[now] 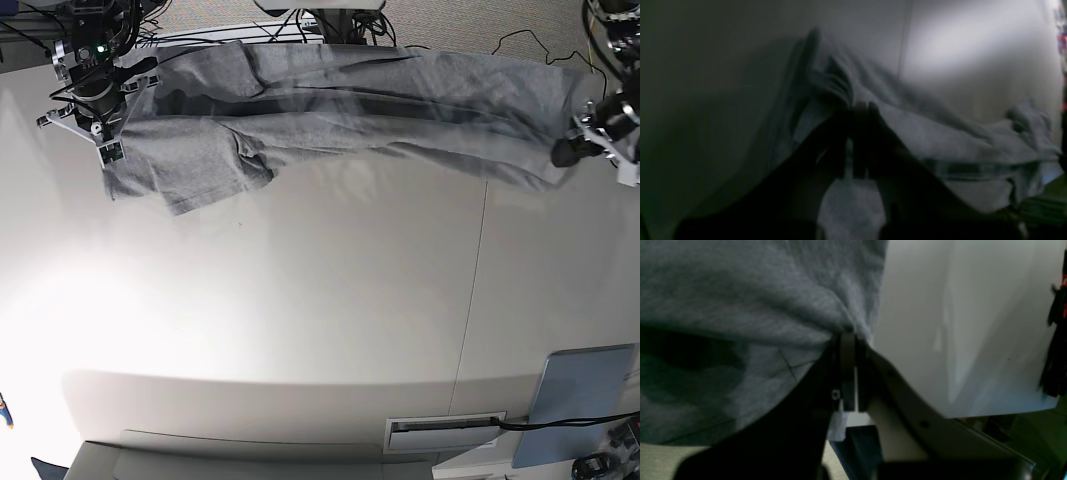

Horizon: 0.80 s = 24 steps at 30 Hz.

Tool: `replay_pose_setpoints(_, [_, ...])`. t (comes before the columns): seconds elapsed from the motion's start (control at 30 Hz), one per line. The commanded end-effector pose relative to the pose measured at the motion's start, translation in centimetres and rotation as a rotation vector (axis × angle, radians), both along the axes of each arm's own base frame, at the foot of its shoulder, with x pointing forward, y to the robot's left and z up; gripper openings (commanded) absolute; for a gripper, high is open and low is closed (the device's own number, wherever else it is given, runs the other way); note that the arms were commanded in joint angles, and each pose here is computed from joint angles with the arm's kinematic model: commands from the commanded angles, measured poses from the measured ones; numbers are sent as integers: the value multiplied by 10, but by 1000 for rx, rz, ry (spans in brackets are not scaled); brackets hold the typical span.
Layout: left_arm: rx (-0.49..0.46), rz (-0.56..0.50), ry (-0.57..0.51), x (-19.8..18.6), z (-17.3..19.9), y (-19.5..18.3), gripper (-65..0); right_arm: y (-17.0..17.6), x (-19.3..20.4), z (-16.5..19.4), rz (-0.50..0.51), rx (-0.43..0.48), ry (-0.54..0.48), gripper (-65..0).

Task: Fold the T-shirt properly
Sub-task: 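Open the left gripper to release its hem corner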

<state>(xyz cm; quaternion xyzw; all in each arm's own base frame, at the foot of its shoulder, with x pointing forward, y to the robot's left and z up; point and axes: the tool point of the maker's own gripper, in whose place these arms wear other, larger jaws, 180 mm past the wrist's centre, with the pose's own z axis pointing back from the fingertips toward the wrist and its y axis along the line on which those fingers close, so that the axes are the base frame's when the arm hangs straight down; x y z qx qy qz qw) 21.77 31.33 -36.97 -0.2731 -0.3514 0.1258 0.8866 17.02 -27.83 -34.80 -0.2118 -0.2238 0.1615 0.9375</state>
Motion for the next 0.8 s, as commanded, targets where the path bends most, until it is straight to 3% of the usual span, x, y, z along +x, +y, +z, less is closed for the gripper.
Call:
replay_pose_setpoints(0.0, [14,0,-40,5,16,10,-650,-4,5,10,6,-26,-32,-650])
replay_pose_setpoints(0.37, [-97,14,-20,-51,19,11,-650,-4,6,10,7,-25,-34,-650])
replay_pose_setpoints(0.57, [-110,34,-15,-57,14,7,-649,-4,6,10,7,-24,-35,-650])
replay_pose_setpoints(0.63, [-108,31,-17,-57,14,7,-575,-4,6,10,7,-25,-36,-650])
replay_pose_setpoints(0.77, [-86,-18,-50,-57,17,3,-367,-4,6,10,7,-24,-37,-650])
